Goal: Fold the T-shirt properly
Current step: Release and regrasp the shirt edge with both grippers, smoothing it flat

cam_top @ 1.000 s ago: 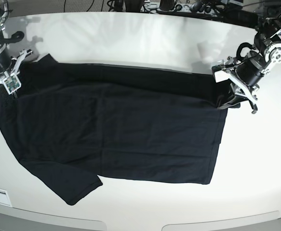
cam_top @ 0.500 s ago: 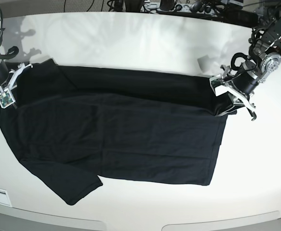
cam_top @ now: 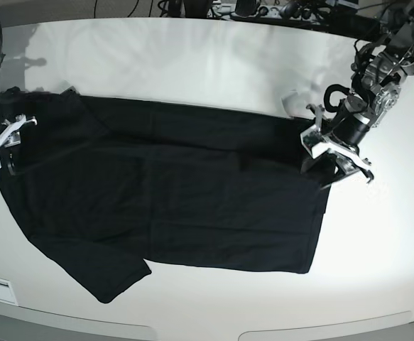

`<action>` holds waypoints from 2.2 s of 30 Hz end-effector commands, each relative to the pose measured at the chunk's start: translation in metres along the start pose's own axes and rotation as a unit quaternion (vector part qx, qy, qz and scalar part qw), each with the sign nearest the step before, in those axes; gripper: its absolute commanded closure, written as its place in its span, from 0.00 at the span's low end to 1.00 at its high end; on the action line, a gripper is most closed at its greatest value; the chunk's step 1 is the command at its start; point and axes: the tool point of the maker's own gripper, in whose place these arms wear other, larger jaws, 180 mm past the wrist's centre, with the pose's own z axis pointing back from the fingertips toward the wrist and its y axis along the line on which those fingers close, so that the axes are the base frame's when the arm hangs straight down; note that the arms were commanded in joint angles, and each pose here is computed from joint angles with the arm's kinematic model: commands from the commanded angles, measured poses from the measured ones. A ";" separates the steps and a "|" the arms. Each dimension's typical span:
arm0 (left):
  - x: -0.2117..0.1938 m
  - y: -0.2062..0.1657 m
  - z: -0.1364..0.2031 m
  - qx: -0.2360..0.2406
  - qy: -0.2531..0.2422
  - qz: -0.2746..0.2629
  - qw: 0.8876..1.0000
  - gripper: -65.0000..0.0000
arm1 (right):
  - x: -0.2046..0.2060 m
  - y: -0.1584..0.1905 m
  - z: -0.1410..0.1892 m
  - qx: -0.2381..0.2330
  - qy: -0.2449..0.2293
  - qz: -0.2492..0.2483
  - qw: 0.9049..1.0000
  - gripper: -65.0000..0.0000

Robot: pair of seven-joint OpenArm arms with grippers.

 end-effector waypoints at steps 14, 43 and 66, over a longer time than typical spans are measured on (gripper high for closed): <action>0.010 0.014 -0.010 0.008 -0.015 0.087 0.996 1.00 | -0.005 0.039 0.004 0.094 0.023 -0.063 0.993 1.00; -0.049 -0.117 0.019 -0.265 0.161 0.114 0.944 1.00 | -0.142 0.079 0.023 0.184 0.293 -0.063 0.936 1.00; -0.048 -0.128 0.095 -0.288 0.197 0.026 0.937 1.00 | -0.151 0.071 0.091 0.178 0.328 -0.025 0.928 1.00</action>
